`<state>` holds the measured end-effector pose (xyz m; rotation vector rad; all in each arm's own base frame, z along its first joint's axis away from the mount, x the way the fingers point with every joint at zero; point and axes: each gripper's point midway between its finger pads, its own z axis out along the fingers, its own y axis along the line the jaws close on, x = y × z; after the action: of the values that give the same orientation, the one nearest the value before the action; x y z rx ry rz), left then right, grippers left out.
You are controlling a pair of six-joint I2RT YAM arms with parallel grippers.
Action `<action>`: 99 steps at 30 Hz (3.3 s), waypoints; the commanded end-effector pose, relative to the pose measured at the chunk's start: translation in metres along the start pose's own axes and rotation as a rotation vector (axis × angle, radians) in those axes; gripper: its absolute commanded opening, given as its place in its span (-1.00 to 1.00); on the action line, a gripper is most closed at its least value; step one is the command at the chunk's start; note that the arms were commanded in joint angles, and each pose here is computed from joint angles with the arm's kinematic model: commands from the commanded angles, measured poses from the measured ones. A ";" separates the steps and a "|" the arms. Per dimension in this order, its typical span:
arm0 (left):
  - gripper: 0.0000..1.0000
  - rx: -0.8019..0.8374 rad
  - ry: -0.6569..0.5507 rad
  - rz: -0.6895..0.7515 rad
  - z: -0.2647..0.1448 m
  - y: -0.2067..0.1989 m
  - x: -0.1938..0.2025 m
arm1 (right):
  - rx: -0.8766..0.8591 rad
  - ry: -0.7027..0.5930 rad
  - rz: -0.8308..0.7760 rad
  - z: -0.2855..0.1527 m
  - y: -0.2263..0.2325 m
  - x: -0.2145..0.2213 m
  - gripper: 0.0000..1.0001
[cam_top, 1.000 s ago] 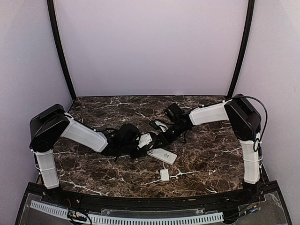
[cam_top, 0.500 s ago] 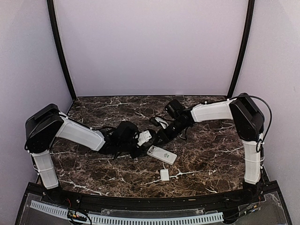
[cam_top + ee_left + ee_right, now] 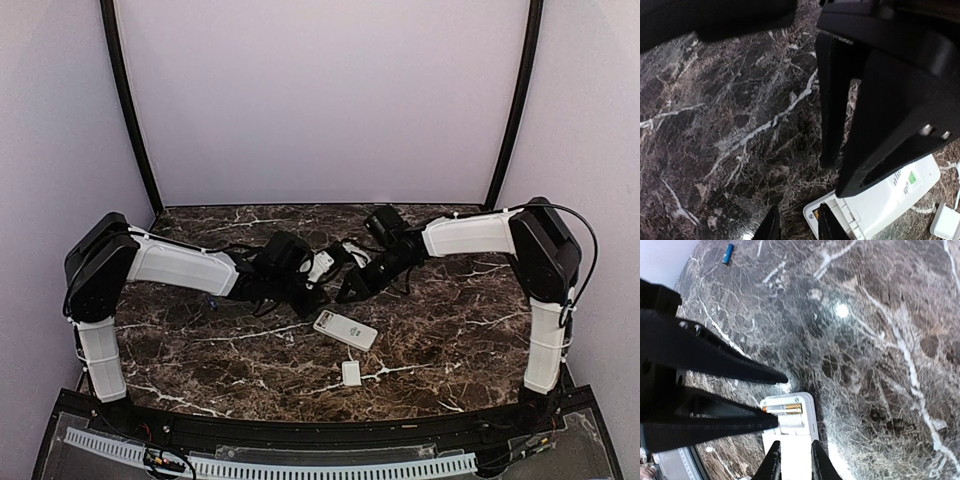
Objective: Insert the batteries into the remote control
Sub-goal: Load the battery into the battery compartment, then pick up the battery from the center of the board.
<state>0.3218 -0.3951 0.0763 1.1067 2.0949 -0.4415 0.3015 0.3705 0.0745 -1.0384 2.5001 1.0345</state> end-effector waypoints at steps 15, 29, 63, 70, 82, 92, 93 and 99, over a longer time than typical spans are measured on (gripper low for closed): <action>-0.55 0.098 0.181 -0.097 0.013 -0.018 0.067 | 0.022 -0.024 0.030 -0.005 -0.006 0.007 -0.63; -0.76 0.066 0.212 -0.098 0.015 -0.012 0.074 | 0.026 -0.024 0.026 -0.007 -0.006 0.006 -0.63; 0.49 -0.868 0.355 -1.237 -0.153 0.180 0.193 | 0.245 -0.104 0.133 -0.048 -0.026 0.000 -0.63; 0.21 -0.812 0.405 -1.253 -0.133 0.171 0.207 | 0.249 -0.094 0.137 -0.046 -0.028 0.005 -0.62; -0.49 -0.766 0.452 -1.275 -0.124 0.160 0.217 | 0.260 -0.097 0.121 -0.048 -0.029 0.001 -0.63; -1.00 -0.736 0.442 -1.278 -0.118 0.157 0.216 | 0.272 -0.097 0.107 -0.052 -0.027 -0.002 -0.63; -1.00 -0.726 0.434 -1.263 -0.118 0.158 0.213 | 0.273 -0.099 0.105 -0.053 -0.027 -0.002 -0.63; -1.00 -0.611 0.244 -0.998 -0.110 0.154 0.139 | 0.248 -0.137 0.089 -0.065 -0.018 -0.014 -0.63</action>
<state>0.3372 -0.1231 0.0215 -0.6089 2.7087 0.0335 0.3194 0.3206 0.0846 -0.7594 2.5885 0.7332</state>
